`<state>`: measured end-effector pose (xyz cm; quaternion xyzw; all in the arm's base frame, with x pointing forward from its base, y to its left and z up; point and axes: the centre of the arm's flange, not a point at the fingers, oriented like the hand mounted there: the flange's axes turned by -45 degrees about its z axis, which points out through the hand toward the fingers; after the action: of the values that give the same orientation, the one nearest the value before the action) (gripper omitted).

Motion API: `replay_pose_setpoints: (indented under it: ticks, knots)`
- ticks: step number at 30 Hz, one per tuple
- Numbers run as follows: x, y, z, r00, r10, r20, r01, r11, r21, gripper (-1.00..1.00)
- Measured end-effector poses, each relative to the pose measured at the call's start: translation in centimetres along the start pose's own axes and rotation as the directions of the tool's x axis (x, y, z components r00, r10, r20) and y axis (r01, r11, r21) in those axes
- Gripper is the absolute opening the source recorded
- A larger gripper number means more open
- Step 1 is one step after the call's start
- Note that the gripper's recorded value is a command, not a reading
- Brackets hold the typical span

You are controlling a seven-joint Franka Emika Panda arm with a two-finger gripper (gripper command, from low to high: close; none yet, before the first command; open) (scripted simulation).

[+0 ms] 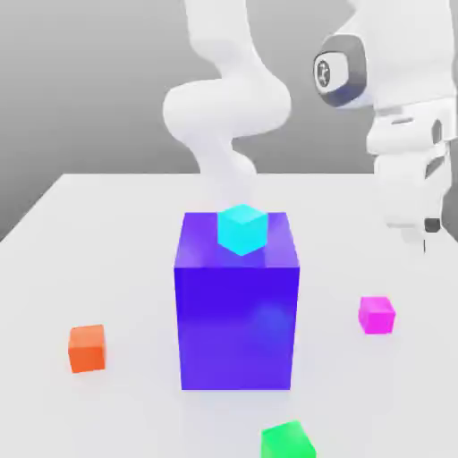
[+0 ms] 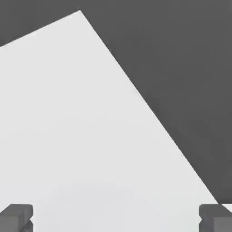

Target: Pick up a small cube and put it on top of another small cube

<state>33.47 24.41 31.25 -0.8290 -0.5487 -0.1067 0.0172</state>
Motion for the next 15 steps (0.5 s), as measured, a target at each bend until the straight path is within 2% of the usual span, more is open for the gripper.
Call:
replay_pose_setpoints:
  ticks: [5,8,14,15]
  knots:
    - [-2.4,-7.7,7.2,0.954,-0.284,0.1,0.274,0.956,0.101,0.0]
    - [-4.1,-11.7,10.4,0.894,-0.428,0.132,0.408,0.9,0.155,0.0]
    - [-5.6,-12.1,15.5,0.891,-0.433,0.138,0.411,0.897,0.164,0.0]
    - [-5.8,-12.2,16.3,0.891,-0.433,0.138,0.41,0.897,0.164,-1.0]
